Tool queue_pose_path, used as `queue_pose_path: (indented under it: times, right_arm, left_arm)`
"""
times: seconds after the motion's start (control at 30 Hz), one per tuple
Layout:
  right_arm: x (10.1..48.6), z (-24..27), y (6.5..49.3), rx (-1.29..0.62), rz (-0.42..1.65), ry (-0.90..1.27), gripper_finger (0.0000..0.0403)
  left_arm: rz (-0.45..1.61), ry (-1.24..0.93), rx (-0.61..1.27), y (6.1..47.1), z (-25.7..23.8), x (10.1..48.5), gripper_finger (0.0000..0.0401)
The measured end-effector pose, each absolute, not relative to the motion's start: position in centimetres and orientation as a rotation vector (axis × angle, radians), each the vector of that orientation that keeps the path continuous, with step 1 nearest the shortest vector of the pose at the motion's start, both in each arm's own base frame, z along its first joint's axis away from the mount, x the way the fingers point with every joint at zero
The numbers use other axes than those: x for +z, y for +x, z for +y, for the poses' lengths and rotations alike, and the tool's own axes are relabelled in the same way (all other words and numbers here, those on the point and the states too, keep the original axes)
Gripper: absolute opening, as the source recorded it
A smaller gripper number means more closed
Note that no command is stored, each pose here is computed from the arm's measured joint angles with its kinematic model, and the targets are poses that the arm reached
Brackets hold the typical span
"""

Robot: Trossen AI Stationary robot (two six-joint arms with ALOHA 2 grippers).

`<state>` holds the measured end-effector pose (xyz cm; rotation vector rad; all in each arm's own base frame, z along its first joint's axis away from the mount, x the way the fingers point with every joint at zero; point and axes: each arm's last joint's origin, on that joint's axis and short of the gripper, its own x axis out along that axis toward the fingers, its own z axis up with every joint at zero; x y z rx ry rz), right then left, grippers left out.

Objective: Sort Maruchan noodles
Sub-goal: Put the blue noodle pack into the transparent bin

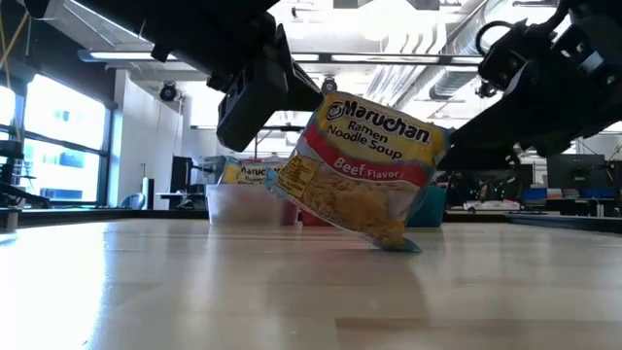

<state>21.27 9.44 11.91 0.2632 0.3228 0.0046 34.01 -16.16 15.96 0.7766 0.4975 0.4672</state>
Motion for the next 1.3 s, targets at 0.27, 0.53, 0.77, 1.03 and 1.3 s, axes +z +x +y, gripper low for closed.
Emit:
queue_pose_path:
  times: [0.27,0.53,0.77,1.03,1.3]
  right_arm:
    - [9.4,11.0,23.8,0.017,0.206,0.246,0.0240]
    - [7.5,11.0,26.7,-0.007,0.139,0.275,0.0240]
    - [6.0,11.6,28.0,-0.022,0.153,0.258,0.0226]
    - [6.2,11.6,28.1,-0.035,0.122,0.271,0.0157]
    - [6.4,11.8,28.0,-0.022,0.099,0.261,0.0132]
  left_arm:
    - [0.483,0.723,0.493,34.0,-16.1,15.9,0.0000]
    - [0.467,0.665,0.511,34.0,-16.0,15.9,0.0000]
    - [0.451,0.627,0.572,34.0,-15.9,16.0,0.0000]
    - [0.435,0.551,0.558,34.1,-15.8,15.9,0.0000]
    - [0.422,0.505,0.573,34.0,-15.9,15.9,0.0000]
